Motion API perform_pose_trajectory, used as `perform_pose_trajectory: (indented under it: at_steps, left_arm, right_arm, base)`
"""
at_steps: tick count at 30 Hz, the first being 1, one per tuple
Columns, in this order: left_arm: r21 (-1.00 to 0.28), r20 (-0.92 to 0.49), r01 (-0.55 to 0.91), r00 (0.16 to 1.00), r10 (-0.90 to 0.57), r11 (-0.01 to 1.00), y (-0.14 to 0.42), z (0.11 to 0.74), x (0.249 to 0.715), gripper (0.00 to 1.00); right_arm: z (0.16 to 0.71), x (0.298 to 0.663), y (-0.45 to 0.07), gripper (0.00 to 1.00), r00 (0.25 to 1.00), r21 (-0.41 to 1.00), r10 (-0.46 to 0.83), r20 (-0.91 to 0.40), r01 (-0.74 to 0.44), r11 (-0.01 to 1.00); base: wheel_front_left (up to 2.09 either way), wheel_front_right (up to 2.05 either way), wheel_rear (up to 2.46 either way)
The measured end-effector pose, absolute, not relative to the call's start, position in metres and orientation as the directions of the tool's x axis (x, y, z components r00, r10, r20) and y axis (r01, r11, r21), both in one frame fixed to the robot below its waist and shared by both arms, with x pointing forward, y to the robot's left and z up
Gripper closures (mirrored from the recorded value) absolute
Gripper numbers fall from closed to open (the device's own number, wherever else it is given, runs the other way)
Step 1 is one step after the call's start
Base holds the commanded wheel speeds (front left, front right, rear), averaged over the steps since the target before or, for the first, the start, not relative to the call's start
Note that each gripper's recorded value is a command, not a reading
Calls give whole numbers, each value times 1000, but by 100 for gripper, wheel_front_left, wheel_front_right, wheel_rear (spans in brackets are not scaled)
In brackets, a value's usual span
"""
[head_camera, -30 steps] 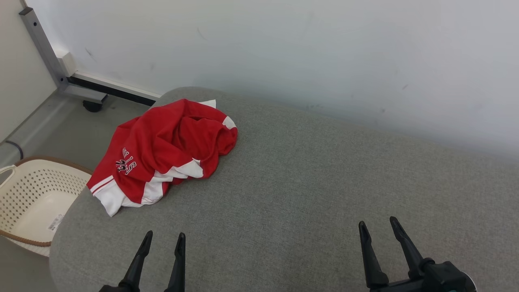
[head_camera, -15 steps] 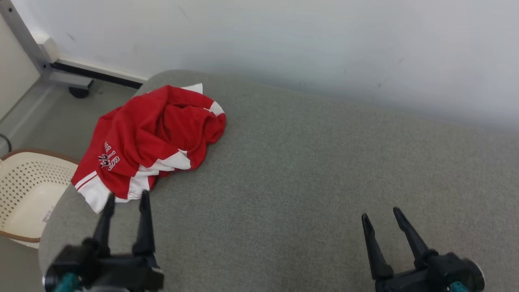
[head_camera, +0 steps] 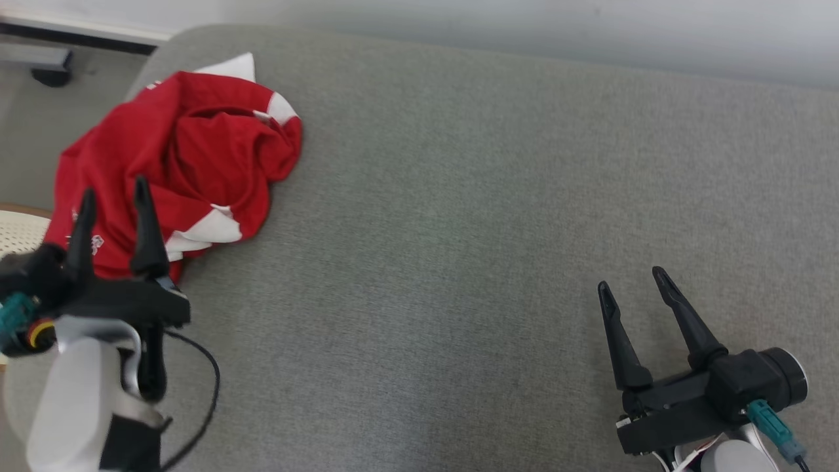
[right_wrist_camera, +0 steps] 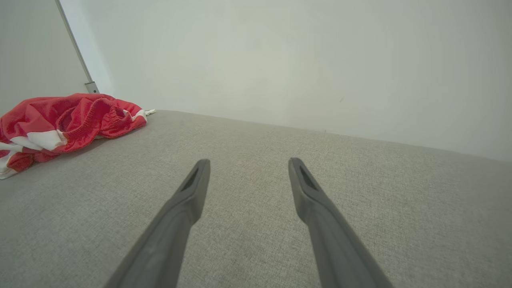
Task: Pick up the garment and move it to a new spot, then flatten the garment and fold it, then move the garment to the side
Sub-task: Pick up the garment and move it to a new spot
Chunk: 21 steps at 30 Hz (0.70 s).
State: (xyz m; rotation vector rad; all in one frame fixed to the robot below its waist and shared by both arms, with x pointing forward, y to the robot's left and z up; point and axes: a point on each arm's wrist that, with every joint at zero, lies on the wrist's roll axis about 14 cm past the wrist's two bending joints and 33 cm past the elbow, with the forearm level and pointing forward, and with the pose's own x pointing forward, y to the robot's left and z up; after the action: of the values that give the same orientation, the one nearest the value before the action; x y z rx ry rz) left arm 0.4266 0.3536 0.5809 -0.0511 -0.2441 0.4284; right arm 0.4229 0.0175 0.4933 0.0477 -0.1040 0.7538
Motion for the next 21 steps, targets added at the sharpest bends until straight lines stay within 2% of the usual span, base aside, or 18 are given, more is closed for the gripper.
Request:
perform_pose_trajectory:
  at_steps: [4,11,21]
  left_arm:
    - [-94,159,-399,898,410,912,359,564,461,0]
    - [-30,-44,-435,900,434,900,375,527,509,0]
    - [42,-374,-448,822,430,893,388,456,529,0]
  right_arm:
    - [479,433,10,0,742,19,665,86,-668,744]
    - [454,448,-3,0,766,32,642,43,-643,765]
    - [435,468,-10,0,785,55,619,27,-619,783]
  base:
    - [0,0,0]
    - [0,0,0]
    - [0,0,0]
